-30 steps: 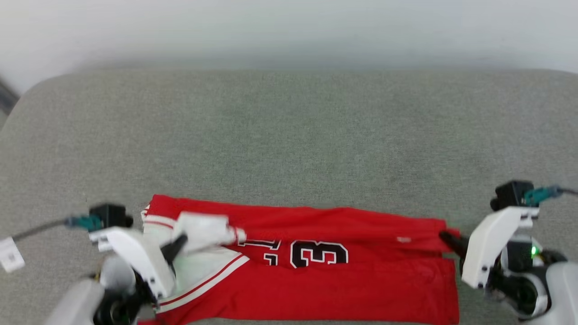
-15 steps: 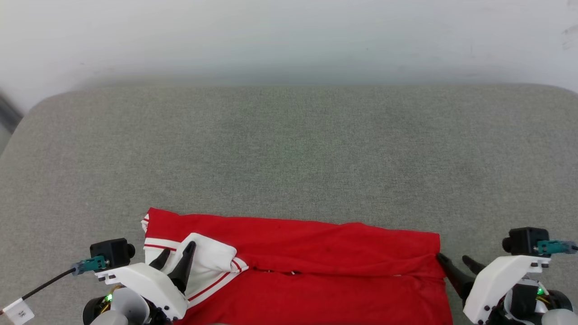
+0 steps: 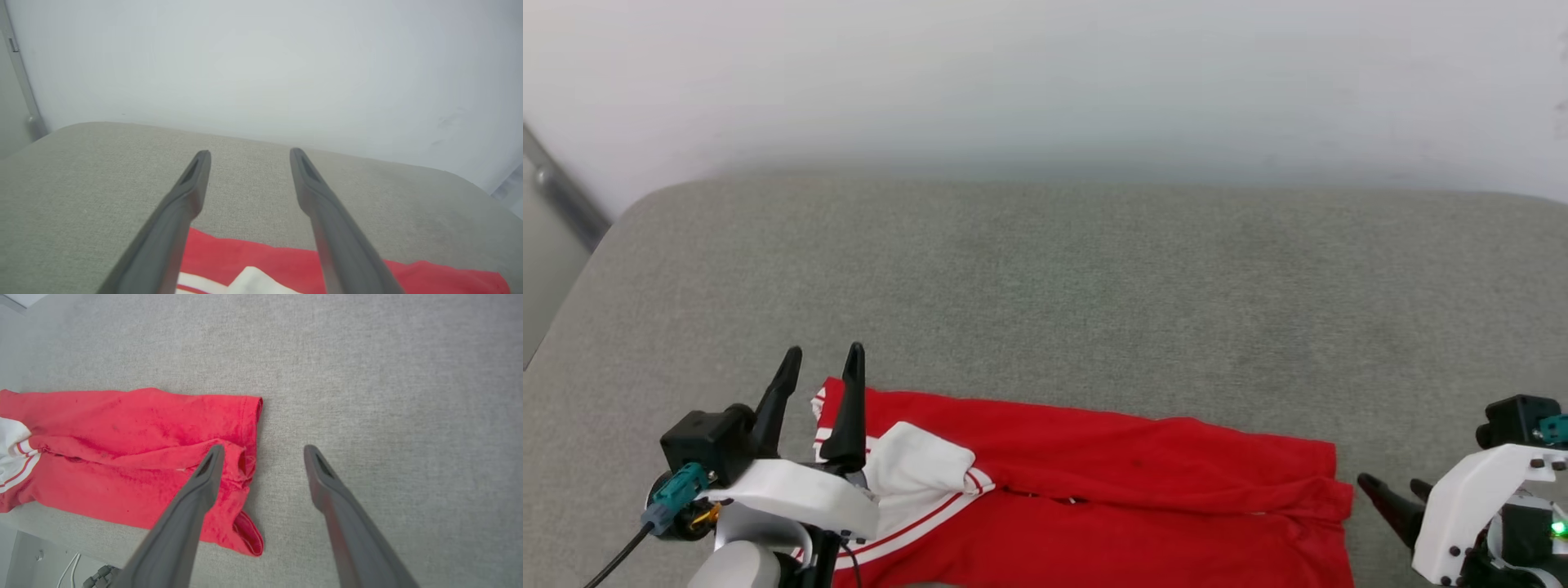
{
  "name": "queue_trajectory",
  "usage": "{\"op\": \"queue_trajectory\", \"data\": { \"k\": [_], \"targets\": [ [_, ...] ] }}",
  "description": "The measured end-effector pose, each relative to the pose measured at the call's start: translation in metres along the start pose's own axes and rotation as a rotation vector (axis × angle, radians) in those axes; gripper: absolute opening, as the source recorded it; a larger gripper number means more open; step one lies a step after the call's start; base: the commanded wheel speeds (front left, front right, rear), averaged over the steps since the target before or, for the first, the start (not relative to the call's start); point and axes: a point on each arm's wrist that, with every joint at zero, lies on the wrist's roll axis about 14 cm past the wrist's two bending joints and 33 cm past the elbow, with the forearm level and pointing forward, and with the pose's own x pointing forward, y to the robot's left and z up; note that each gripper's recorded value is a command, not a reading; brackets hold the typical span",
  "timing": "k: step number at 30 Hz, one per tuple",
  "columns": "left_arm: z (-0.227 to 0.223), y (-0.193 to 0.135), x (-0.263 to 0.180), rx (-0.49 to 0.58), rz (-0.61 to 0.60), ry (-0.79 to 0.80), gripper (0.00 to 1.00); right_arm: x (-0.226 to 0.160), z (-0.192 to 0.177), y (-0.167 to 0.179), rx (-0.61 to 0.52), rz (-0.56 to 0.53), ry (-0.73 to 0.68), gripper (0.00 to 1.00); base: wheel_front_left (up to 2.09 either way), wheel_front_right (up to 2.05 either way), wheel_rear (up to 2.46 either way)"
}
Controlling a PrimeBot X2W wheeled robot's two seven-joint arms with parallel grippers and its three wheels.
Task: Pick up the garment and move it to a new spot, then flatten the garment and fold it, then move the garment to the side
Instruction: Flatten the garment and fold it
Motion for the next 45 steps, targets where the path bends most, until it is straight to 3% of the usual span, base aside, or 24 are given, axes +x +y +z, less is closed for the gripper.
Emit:
{"op": "queue_trajectory", "data": {
  "k": [6,16,17,19,23,27,34,41,45],
  "targets": [
    [0.012,-0.002,0.001,0.032,0.014,-0.059,1.0,0.028,-0.029,0.015,0.014,0.03,0.151,1.0,0.0,0.0,0.0],
    [0.0,0.011,0.001,0.067,0.039,-0.028,1.0,0.067,-0.065,0.031,0.065,0.082,0.322,1.0,0.0,0.0,0.0],
    [0.0,0.011,0.001,0.071,0.041,-0.027,1.0,0.068,-0.066,0.032,0.062,0.085,0.326,0.49,0.0,0.0,0.0],
    [0.0,0.012,0.0,0.074,0.042,-0.026,1.0,0.068,-0.066,0.033,0.066,0.091,0.327,0.0,0.0,0.0,0.0],
    [-0.001,0.009,-0.004,0.082,0.036,-0.021,1.0,0.065,-0.065,0.04,0.054,0.111,0.313,0.0,0.0,0.0,0.0],
    [0.001,0.008,-0.009,0.086,0.042,-0.017,1.0,0.055,-0.041,0.03,0.026,0.091,0.226,0.0,0.0,0.0,0.0],
    [0.009,0.0,-0.01,0.094,0.026,-0.038,1.0,0.03,-0.015,-0.013,0.068,-0.008,0.115,0.0,0.0,0.0,0.0],
    [0.006,-0.009,-0.007,0.094,0.002,-0.029,1.0,-0.003,-0.007,-0.07,0.195,-0.149,0.044,0.0,0.0,0.0,0.0],
    [0.002,-0.014,-0.003,0.091,-0.012,-0.017,1.0,-0.002,-0.01,-0.055,0.369,-0.064,0.039,0.0,0.0,0.0,0.0]
  ]
}}
